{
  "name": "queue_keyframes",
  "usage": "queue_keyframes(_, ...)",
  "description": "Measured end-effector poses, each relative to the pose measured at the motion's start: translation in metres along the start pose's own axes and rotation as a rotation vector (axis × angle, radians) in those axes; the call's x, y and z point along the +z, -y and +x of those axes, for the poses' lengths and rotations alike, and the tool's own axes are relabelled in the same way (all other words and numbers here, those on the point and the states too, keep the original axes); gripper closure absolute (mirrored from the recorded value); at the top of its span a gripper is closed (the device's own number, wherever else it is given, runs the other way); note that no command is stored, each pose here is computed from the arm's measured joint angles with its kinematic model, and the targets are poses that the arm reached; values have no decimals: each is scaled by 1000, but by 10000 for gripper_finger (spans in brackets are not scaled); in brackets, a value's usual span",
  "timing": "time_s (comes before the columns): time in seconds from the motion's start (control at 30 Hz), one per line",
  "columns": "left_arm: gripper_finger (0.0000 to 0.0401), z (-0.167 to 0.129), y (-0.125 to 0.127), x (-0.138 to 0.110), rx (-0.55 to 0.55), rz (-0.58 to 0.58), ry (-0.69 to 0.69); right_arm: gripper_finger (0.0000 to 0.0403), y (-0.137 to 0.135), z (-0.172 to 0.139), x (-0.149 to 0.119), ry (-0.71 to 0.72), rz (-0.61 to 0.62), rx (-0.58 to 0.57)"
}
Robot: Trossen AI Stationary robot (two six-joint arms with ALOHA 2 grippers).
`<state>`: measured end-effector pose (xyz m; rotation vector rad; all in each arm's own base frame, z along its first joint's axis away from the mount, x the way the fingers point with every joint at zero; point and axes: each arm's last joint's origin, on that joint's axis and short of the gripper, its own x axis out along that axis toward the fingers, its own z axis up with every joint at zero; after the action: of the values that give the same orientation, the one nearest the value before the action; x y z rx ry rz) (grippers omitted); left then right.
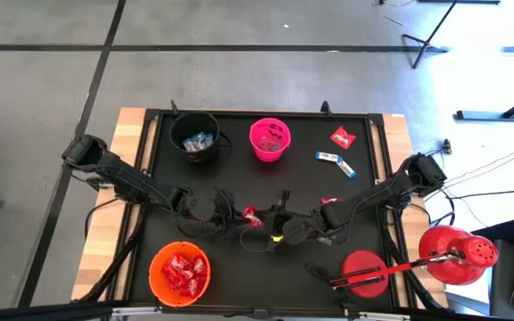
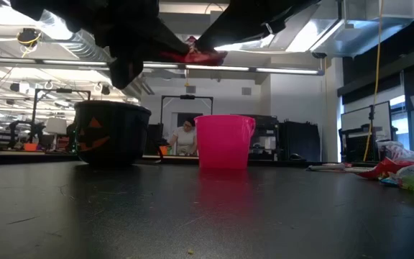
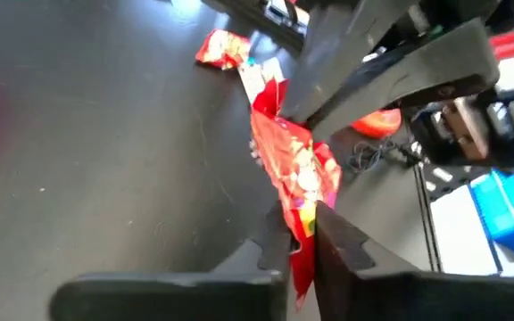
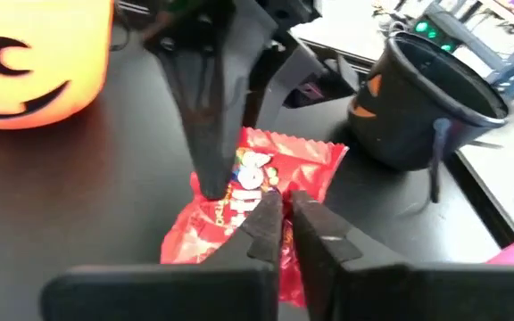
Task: Organize candy in baskets
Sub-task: Put the red candy into the orange bucket
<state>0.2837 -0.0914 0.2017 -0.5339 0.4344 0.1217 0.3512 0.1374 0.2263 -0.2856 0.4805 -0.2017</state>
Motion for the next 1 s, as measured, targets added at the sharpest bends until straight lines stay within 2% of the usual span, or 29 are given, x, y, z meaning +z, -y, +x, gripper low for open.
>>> queue_keyframes(0.2,397,-3,-3,0,32,31,-23,264,1,-3,2,-1,-1,24)
queue_keyframes(0.33,398,-15,-10,11,94,32,-12,192,9,-14,6,-17,-11,3)
queue_keyframes(0.43,399,-32,-18,23,154,50,9,158,16,-23,11,-15,16,-20)
queue_keyframes(0.57,400,-60,-34,41,302,83,65,143,23,-31,16,-5,68,-26)
queue_keyframes(0.7,400,-93,-59,54,541,124,106,141,24,-32,16,-11,93,-26)
queue_keyframes(0.83,400,-122,-86,63,754,105,125,141,24,-32,12,-43,121,-27)
queue_keyframes(0.93,396,-138,-101,68,828,61,132,141,24,-32,9,-67,134,-29)
queue_keyframes(1.0,391,-145,-107,71,832,43,125,141,24,-32,8,-75,135,-31)
